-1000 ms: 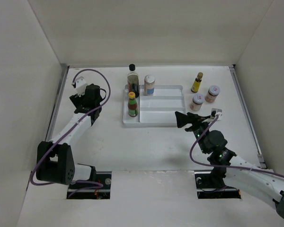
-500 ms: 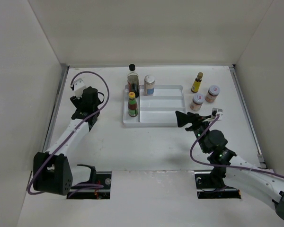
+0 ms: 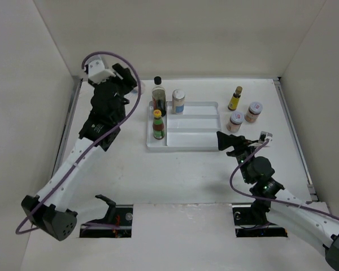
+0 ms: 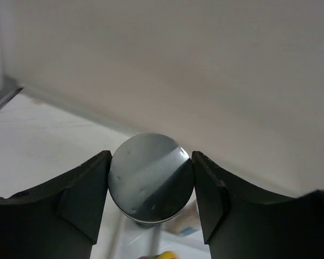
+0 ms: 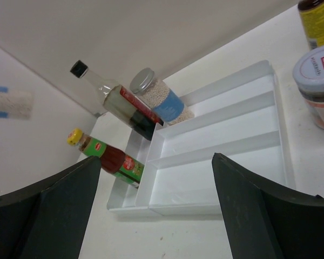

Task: Organize the condiment bottles

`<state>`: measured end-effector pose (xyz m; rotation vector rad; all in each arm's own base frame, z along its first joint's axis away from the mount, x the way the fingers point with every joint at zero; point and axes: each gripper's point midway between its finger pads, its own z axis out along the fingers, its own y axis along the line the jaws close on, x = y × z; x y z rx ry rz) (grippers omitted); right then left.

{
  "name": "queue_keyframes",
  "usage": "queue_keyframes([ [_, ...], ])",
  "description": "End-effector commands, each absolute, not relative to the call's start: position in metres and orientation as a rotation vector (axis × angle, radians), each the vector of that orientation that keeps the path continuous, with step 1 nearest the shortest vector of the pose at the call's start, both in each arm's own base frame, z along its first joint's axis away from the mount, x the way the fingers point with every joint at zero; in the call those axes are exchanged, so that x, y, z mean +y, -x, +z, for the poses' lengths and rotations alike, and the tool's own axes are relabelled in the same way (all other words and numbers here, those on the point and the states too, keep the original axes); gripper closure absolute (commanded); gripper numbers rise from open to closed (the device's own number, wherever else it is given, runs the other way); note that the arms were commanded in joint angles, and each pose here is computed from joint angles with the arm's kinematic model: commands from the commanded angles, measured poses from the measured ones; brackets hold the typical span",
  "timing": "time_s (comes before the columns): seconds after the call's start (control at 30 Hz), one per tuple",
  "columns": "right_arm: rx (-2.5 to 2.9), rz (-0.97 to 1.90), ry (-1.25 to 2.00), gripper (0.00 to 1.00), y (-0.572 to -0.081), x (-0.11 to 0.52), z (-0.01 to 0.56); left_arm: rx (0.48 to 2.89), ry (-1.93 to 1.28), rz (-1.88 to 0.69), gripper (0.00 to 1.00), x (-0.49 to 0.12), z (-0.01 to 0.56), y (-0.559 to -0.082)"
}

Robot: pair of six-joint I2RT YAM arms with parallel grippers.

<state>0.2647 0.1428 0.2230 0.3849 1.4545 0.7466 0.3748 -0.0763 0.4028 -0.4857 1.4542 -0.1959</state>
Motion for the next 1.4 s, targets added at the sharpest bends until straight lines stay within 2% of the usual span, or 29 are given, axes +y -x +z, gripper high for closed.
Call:
queue_keyframes([
  [0.0,1.396,0.764,-0.461,0.1,-0.267,0.131,0.231,1.222,0.383,-0.403,0.72,-0.133,0.507,-0.374],
  [0.2,1.377,0.748,-0.501,0.12,-0.267,0.119,0.231,1.17,0.221,-0.547,0.72,-0.243,0.536,-0.397],
  [0.4,1.313,0.699,-0.605,0.13,-0.261,0.087,0.232,1.23,0.125,-0.632,0.72,-0.333,0.495,-0.441],
  [0.57,1.307,0.661,-0.663,0.13,-0.263,0.073,0.225,1.282,0.073,-0.679,0.72,-0.386,0.454,-0.478],
  [0.9,1.309,0.687,-0.689,0.12,-0.267,0.062,0.221,1.388,0.05,-0.682,0.71,-0.422,0.368,-0.531],
  [1.37,1.343,0.719,-0.68,0.12,-0.273,0.072,0.212,1.499,0.0,-0.66,0.71,-0.448,0.293,-0.541],
])
